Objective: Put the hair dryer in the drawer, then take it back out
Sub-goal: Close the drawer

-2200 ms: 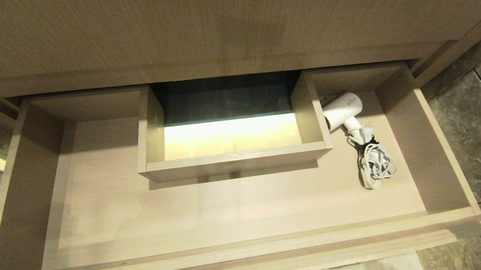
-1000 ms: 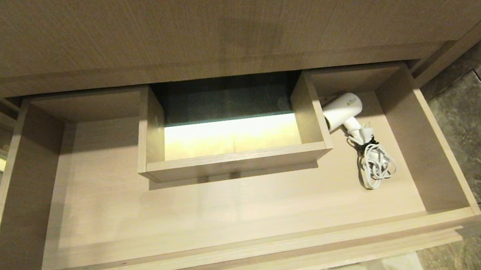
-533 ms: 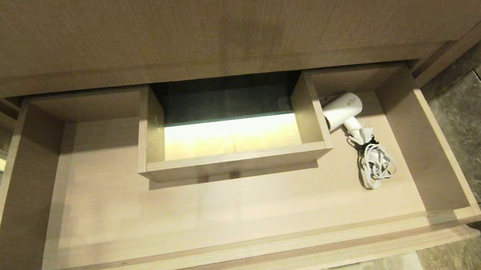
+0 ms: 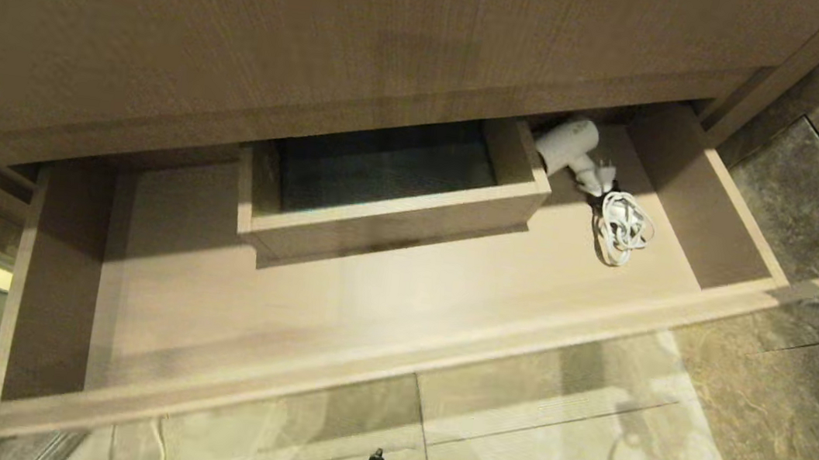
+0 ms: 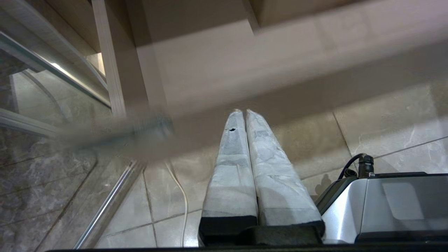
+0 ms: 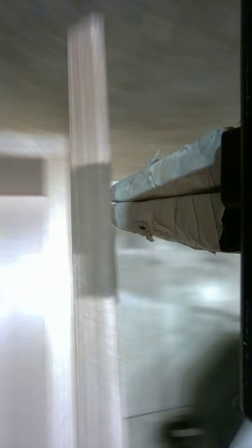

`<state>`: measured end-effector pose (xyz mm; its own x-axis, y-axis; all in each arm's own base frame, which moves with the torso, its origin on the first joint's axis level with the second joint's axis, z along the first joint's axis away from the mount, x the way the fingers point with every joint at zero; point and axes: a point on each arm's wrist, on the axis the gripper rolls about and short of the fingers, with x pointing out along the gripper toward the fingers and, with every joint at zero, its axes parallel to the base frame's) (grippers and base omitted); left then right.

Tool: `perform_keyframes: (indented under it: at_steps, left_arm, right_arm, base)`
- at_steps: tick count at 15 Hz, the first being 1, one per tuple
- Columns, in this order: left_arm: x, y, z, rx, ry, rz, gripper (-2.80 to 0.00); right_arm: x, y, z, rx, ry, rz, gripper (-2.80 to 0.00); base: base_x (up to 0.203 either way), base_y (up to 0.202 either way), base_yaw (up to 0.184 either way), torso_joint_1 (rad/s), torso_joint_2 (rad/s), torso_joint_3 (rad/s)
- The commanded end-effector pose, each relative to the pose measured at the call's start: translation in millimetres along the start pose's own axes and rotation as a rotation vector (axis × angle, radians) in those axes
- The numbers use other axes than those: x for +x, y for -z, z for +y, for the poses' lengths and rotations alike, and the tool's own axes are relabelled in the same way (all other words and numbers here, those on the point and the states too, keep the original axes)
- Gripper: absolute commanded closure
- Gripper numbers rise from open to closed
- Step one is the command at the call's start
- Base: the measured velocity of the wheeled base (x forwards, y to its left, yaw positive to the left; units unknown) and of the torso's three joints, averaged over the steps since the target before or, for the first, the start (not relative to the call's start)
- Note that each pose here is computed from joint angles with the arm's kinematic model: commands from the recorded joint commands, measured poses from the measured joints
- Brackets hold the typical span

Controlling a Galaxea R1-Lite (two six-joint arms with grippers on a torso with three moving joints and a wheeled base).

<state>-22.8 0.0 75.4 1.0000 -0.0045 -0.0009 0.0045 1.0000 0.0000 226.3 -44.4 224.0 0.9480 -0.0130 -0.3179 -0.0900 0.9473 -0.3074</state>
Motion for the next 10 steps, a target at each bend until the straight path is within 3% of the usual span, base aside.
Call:
perform_keyframes:
  at_steps: [1, 3, 10]
  left_arm:
    - [0, 0, 0.0, 0.0, 0.0, -0.001, 0.0]
    - [0, 0, 0.0, 0.0, -0.001, -0.001, 0.0]
    - [0, 0, 0.0, 0.0, -0.001, -0.001, 0.0]
  right_arm:
    - [16, -21, -5, 0.071, -0.002, -0.117, 0.0]
    - [27, -32, -10, 0.119, 0.003, -0.154, 0.0]
    - [-14, 1, 5, 0.085, -0.017, -0.014, 0.0]
  base:
    - [0.0, 0.0, 0.0, 0.0, 0.0, 0.0]
    - [0.0, 0.0, 0.0, 0.0, 0.0, 0.0]
    - [0.0, 0.0, 0.0, 0.0, 0.0, 0.0]
